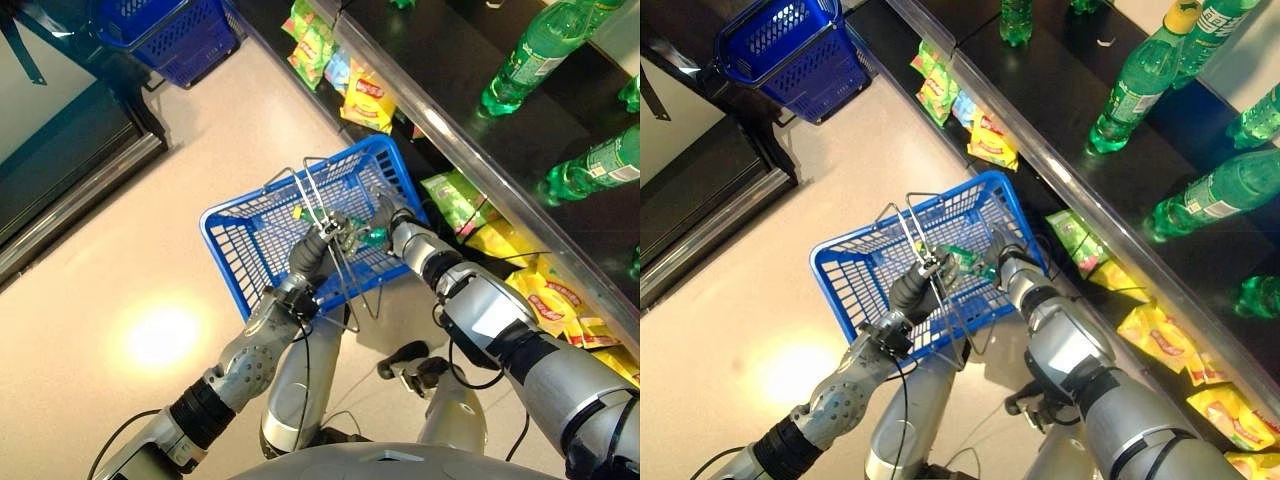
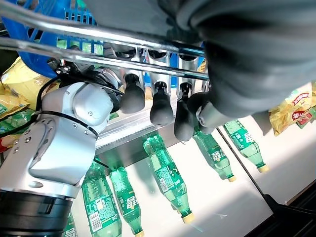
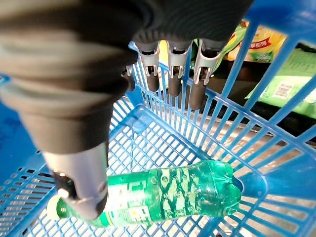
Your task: Pick up the snacks into the basket
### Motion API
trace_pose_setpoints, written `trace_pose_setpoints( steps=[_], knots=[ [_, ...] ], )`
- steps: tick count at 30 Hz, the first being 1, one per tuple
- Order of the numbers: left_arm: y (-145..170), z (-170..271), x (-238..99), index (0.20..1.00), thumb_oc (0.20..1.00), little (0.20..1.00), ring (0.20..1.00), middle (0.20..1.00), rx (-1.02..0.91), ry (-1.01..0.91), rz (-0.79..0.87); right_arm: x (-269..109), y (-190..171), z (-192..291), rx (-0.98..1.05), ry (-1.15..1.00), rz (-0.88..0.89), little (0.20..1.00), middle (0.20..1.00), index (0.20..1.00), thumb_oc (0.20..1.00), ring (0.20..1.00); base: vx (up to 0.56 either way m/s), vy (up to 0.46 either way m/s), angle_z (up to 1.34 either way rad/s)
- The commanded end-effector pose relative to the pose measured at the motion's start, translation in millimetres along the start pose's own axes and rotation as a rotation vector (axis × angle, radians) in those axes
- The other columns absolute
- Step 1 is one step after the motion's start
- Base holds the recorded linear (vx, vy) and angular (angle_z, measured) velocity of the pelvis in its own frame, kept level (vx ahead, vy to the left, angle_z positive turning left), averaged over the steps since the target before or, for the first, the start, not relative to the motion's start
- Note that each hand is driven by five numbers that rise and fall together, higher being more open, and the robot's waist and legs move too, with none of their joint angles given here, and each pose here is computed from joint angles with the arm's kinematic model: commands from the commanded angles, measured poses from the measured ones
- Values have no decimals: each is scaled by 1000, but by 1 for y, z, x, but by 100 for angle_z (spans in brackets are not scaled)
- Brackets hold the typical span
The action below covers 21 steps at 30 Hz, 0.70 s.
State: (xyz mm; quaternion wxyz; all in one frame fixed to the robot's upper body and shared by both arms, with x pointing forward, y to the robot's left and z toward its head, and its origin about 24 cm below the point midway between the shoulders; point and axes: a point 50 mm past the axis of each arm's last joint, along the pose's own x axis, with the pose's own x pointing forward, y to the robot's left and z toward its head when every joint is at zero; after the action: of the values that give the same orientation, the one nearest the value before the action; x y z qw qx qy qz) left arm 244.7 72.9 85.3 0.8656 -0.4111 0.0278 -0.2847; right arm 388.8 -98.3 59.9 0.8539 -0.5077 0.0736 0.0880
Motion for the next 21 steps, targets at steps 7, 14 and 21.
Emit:
trace_pose_setpoints(
  steps=[7,14,21],
  knots=[
    [-77,38,5,200,200,200,200,200,-27,-236,-414,2,-5,16,75,-36,-50,1000,1000,1000,1000,1000,0,0,0],
    [-54,56,2,200,200,200,200,200,54,-352,-275,-6,3,52,522,-191,-94,1000,1000,1000,1000,1000,1,17,-4],
    [6,74,-28,200,200,200,200,200,114,-511,87,-63,37,46,736,-486,3,1000,1000,1000,1000,1000,-7,27,-27]
  ],
)
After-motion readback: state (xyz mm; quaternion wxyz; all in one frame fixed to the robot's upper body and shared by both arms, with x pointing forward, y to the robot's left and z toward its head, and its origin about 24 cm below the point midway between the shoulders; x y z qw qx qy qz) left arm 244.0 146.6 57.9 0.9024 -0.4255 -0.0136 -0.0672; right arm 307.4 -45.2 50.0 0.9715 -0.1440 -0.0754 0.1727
